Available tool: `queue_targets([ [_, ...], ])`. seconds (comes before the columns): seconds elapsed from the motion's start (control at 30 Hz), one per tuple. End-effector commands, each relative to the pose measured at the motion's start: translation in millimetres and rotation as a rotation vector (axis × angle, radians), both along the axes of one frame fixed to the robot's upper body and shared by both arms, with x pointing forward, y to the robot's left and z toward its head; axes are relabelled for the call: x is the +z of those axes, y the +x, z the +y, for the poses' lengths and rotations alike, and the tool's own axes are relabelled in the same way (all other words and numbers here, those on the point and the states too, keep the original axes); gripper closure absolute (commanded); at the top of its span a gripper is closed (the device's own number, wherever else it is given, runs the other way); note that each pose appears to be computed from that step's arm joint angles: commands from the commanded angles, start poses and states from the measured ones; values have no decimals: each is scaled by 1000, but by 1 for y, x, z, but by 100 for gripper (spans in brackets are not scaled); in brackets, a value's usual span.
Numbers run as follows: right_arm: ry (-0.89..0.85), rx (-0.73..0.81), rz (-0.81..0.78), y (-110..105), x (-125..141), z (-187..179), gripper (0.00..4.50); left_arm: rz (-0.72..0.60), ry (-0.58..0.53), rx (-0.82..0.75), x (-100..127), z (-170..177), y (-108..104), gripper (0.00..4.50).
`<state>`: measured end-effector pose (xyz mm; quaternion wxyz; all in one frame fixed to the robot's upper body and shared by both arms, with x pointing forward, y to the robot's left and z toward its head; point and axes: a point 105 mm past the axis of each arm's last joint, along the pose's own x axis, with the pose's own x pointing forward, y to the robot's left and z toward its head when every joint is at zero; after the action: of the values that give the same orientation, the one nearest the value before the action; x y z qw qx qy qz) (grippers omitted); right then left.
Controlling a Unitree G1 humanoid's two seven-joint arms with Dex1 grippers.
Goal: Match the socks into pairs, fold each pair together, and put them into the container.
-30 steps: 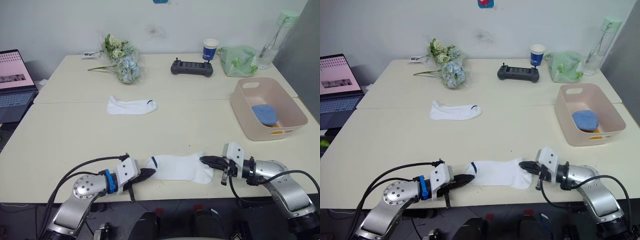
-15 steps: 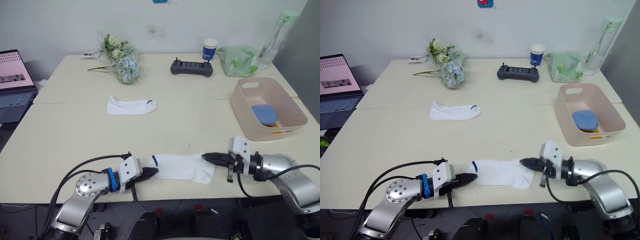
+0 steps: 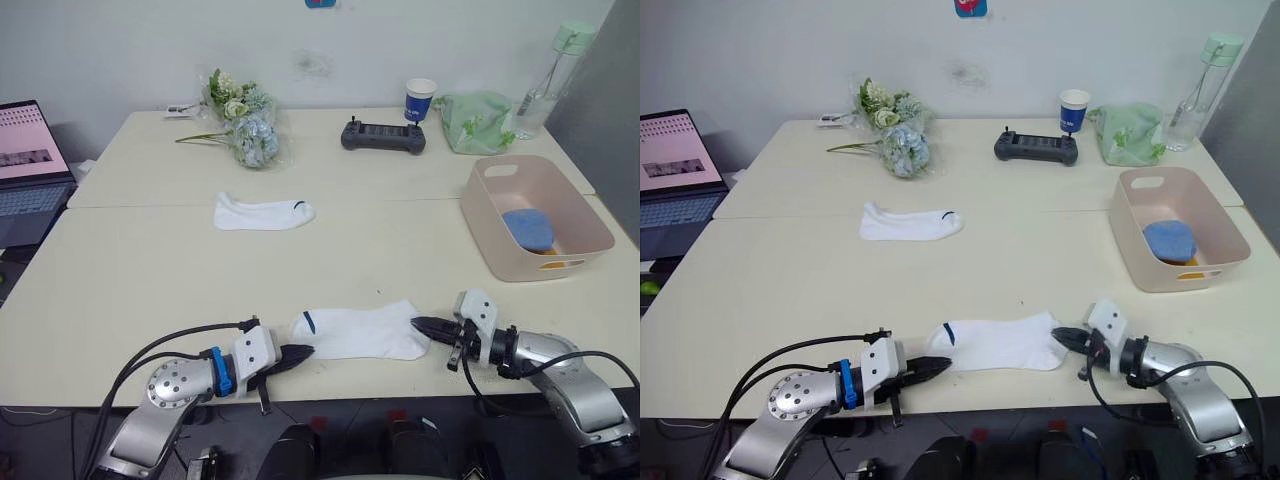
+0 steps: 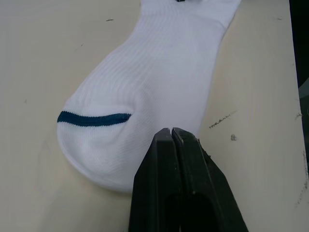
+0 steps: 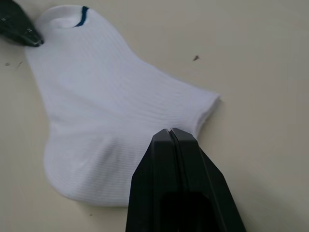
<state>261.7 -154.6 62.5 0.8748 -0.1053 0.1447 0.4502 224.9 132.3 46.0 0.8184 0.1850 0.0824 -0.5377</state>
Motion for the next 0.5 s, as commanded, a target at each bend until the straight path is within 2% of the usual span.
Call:
queue_targets([
  [0.03,25,-46,-20,6,15,-15,450,40,-32,54,-1,6,3,448],
  [0.2,53,-15,-77,11,45,-19,450,40,-114,83,16,-3,8,448],
  [0.37,68,-26,-194,30,84,-6,450,65,-196,156,47,10,12,448],
  [0.5,48,-52,-270,47,92,9,354,38,-225,357,71,56,29,326],
])
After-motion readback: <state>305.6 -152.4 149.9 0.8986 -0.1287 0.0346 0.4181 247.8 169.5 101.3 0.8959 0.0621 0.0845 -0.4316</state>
